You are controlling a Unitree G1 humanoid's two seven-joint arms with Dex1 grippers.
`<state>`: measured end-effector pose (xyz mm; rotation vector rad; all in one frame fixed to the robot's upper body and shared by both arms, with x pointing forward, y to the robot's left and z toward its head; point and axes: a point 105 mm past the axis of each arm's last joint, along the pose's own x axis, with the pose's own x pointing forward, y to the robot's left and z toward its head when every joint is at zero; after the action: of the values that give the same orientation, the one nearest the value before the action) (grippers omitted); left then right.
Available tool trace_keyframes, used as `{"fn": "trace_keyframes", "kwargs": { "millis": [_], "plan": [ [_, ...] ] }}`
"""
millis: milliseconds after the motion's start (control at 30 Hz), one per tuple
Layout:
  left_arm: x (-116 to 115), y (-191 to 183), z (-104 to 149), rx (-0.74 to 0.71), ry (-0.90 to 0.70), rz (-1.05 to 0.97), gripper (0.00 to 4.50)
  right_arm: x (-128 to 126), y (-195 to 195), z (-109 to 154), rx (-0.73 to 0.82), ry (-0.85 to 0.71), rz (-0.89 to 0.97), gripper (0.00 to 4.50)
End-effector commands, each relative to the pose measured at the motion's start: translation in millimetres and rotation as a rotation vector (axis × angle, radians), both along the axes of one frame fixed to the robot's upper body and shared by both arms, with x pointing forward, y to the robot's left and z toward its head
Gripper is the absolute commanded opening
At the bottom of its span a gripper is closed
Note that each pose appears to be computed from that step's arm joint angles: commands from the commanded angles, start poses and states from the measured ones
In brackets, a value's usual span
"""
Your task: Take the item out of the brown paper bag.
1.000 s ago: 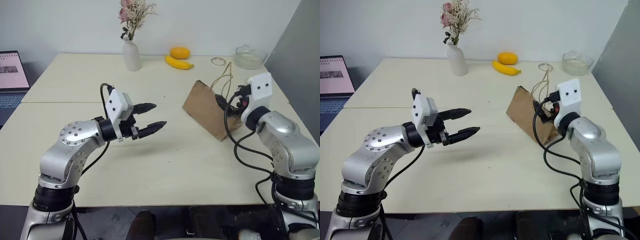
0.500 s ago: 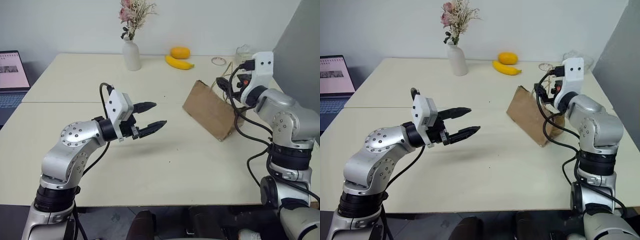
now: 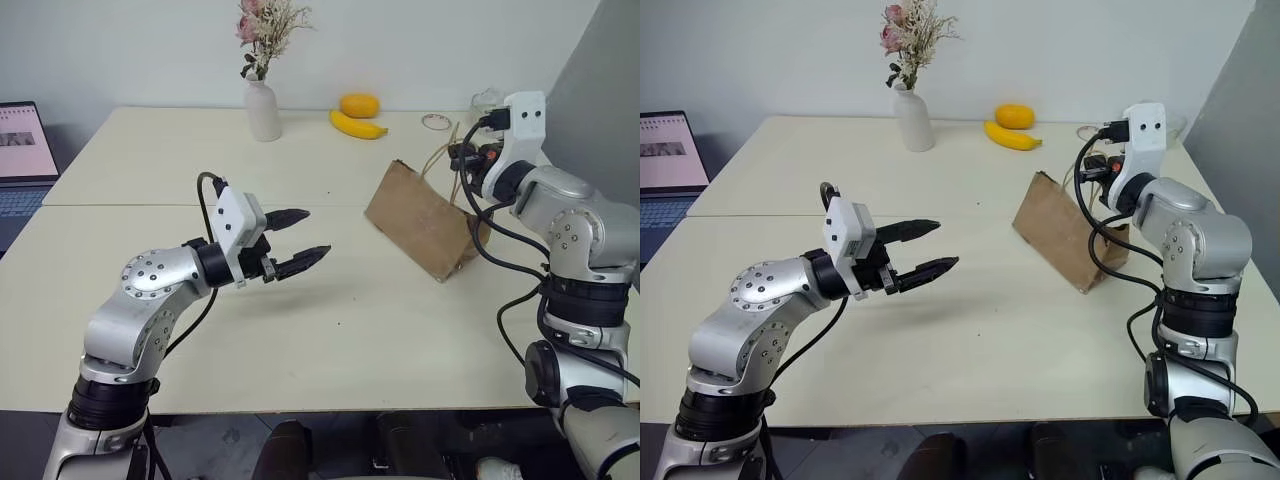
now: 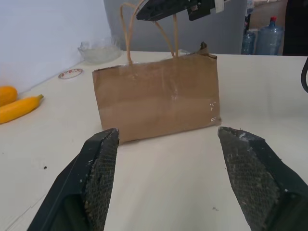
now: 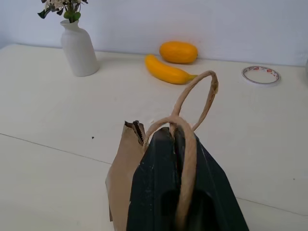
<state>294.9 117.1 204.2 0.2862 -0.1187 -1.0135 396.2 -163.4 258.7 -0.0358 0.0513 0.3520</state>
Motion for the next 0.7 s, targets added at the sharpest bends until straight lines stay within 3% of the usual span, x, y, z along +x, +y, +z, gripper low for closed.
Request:
{"fn": "trace_keyframes", "kwargs": {
  "millis": [33,267,400,700],
  "plan": [
    [-3,3,8,0.001,-0.044,0.015,3.44,0,3,30,-0.072,-0.128,0.029,0.04],
    [-16,18,-3,-0.046,0.021,0.097,3.44,12,12,63,-0.372,-0.331,0.122,0.04],
    [-19,25,2,-0.077,0.01,0.146,3.44,16,24,80,-0.561,-0.464,0.177,0.04],
    [-35,36,-4,-0.089,0.029,0.217,3.44,30,71,100,-0.609,-0.58,0.271,0.04]
  ]
}}
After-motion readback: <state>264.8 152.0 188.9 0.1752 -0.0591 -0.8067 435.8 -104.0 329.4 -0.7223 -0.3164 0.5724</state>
